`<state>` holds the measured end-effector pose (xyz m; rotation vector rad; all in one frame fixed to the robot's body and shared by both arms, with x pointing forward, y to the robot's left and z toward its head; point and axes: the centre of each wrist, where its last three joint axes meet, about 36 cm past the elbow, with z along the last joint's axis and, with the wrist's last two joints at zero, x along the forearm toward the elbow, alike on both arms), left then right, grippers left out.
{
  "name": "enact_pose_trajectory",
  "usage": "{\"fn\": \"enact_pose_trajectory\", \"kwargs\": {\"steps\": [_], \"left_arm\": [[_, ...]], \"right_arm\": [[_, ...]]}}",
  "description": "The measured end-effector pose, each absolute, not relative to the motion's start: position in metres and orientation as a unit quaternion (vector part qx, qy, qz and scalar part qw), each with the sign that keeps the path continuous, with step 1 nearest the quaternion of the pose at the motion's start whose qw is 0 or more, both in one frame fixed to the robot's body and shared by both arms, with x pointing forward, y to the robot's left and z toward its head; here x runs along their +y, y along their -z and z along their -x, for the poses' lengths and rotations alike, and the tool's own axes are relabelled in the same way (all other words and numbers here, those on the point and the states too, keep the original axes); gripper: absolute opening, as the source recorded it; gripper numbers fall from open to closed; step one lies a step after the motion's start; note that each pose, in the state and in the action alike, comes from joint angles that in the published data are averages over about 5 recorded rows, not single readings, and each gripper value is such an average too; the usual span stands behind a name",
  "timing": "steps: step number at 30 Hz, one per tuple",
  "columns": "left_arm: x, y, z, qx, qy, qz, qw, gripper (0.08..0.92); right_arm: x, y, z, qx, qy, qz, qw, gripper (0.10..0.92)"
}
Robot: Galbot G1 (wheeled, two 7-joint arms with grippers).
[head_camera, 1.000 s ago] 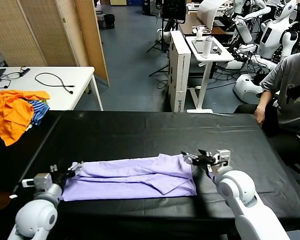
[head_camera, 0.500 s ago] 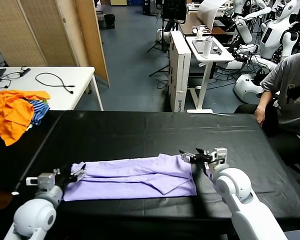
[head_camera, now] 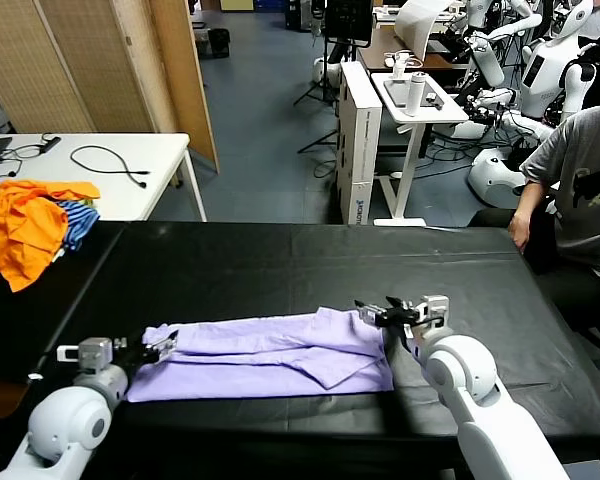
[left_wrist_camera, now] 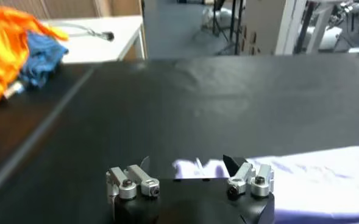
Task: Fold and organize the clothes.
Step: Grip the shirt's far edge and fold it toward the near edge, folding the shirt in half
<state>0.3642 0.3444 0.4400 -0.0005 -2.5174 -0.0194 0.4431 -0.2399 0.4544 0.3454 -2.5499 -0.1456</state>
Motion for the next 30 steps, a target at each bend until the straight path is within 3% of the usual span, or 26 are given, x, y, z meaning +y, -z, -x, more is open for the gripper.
{"fn": "enact_pose_trajectory", "kwargs": {"steps": [10, 19, 22, 25, 27, 30], "left_arm": [[0.347, -0.436, -0.364, -0.95, 0.007, 0.001, 0.313, 0.907], [0.348, -0.436, -0.366, -0.951, 0.008, -0.001, 0.308, 0.897], [0.349, -0.436, -0.366, -0.952, 0.008, -0.002, 0.306, 0.834], [0.349, -0.435, -0.367, -0.953, 0.008, -0.002, 0.304, 0.718], [0.349, -0.434, -0.367, -0.953, 0.007, -0.002, 0.302, 0.612], [0.348, -0.433, -0.368, -0.956, 0.008, -0.002, 0.295, 0.428]], "right_arm": [[-0.238, -0.439, -0.451, -0.946, 0.06, -0.12, 0.295, 0.766], [-0.236, -0.433, -0.45, -0.944, 0.062, -0.119, 0.302, 0.555], [-0.237, -0.431, -0.448, -0.943, 0.063, -0.118, 0.304, 0.488], [-0.237, -0.43, -0.447, -0.943, 0.063, -0.117, 0.305, 0.361], [-0.237, -0.429, -0.446, -0.943, 0.063, -0.117, 0.306, 0.238], [-0.236, -0.428, -0.445, -0.943, 0.063, -0.116, 0.306, 0.145]]}}
